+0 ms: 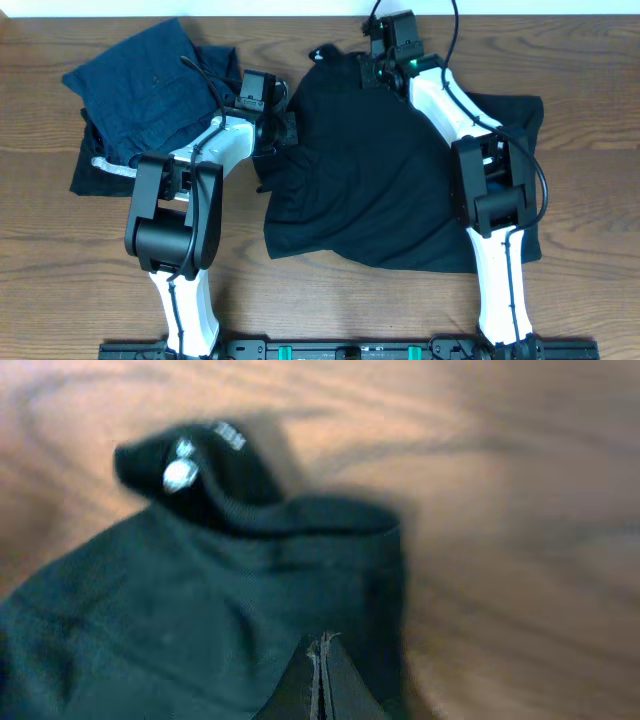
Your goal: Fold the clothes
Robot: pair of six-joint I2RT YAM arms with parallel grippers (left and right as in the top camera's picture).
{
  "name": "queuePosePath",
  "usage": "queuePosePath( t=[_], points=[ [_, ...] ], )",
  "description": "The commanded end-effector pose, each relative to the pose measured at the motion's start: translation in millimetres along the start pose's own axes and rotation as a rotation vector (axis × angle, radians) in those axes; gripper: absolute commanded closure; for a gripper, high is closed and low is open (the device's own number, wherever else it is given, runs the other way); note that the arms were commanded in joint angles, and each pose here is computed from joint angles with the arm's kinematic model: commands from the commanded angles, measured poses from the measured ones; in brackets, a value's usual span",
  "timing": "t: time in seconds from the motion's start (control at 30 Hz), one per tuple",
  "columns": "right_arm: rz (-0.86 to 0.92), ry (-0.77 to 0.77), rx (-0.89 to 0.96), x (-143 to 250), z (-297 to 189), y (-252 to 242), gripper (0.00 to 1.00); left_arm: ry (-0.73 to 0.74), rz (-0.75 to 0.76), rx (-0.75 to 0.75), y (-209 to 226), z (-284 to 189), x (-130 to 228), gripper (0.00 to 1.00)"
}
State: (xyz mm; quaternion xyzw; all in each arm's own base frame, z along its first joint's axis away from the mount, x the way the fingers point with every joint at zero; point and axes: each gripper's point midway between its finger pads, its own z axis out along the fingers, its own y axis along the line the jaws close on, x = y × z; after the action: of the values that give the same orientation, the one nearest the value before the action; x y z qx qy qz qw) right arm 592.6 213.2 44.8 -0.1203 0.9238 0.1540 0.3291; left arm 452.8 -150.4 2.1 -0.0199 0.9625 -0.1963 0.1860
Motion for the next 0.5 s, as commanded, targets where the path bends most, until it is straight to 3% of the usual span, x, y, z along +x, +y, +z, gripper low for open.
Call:
queuePosePath(
  t=[0.0,0.27,0.47],
  points=[
    [-0.014,0.009,-0.062,5.5,8.6,10.0,0.99,0.054,-0.016,-0.032,12.6,17.5,17.3,0.94],
    [-0.043,-0.065,-0.068,12.3,49.0,2.1,0.99,0.054,-0.016,-0.031,12.4,17.6,17.1,0.94],
    [-0.013,-0.03,0.043,24.9,54.7,-23.9,0.99,0.054,-0.016,-0.032,12.6,17.5,17.2,0.94]
  ],
)
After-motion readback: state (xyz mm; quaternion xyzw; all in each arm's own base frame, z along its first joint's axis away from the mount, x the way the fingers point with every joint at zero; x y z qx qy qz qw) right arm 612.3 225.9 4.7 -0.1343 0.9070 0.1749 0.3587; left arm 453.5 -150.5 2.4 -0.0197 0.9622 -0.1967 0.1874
